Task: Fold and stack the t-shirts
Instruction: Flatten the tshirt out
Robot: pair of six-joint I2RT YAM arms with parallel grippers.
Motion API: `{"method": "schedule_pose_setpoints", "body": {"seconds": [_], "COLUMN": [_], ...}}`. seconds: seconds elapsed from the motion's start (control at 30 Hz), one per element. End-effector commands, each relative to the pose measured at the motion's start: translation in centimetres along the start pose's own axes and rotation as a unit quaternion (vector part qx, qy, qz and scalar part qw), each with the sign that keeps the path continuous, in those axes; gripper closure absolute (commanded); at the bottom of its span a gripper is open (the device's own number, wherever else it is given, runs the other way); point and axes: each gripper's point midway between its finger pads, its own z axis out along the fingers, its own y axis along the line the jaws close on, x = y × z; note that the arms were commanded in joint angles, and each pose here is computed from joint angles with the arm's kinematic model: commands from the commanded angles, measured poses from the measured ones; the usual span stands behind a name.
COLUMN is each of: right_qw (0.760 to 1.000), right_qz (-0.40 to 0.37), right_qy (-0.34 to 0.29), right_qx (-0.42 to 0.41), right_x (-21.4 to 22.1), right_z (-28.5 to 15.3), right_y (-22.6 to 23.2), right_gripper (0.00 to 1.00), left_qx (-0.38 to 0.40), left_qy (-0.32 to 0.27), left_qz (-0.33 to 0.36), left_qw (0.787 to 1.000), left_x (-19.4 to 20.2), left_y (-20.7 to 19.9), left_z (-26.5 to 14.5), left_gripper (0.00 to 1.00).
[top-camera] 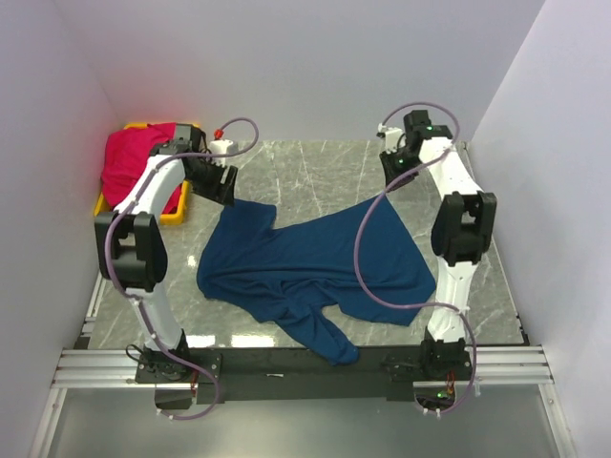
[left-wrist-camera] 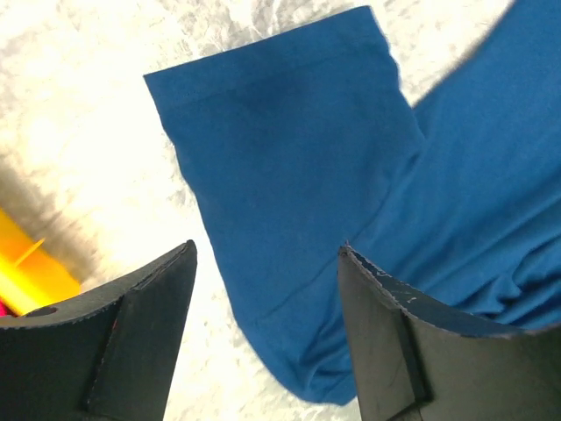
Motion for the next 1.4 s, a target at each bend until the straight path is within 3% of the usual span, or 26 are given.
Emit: {"method": "schedule_pose_setpoints", "body": {"seconds": [0.0,0.1,0.17,0.27,0.77,0.9,1.1,1.17,1.37], "right_qw": [0.998,0.997,0.996,0.995,0.997,0.998,0.998,0.998,0.999], "right_qz": [0.011,0.014,0.018,0.022,0.028,0.025,0.017,0.016,0.015], "right_qy": [-0.040,-0.047,-0.047,-0.043,-0.002,0.009,0.017,0.019,0.008], "right_qx": [0.043,0.063,0.078,0.085,0.069,0.065,0.055,0.053,0.048], "right_x": [-3.1,-3.6,-3.6,-3.4,-1.3,-1.2,-0.7,-0.5,-0.8], "right_z": [2.2,4.0,5.2,6.5,11.2,11.2,11.0,11.0,10.0], "right_y": [-1.3,-2.2,-3.1,-3.7,-3.8,-3.6,-3.2,-3.2,-2.8], "right_gripper": [0.73,0.67,0.57,0.53,0.57,0.65,0.87,1.00,1.00], "left_qx": [0.014,0.016,0.018,0.020,0.010,-0.003,-0.029,-0.040,-0.064], "left_qy": [-0.006,-0.005,-0.004,-0.001,0.005,0.002,-0.009,-0.012,-0.005], "left_qz": [-0.031,-0.036,-0.037,-0.039,-0.049,-0.063,-0.076,-0.078,-0.082], "left_qw": [0.999,0.999,0.999,0.999,0.999,0.998,0.997,0.996,0.995], "left_x": [-0.8,-0.9,-0.8,-0.5,-0.4,-0.5,-2.0,-2.6,-2.6], "left_y": [0.4,0.6,0.5,0.6,2.2,3.1,5.1,5.9,7.5], "left_z": [1.3,1.8,2.1,2.5,4.1,4.6,5.8,6.4,8.3], "left_gripper": [0.28,0.27,0.25,0.22,0.21,0.20,0.19,0.21,0.28]}}
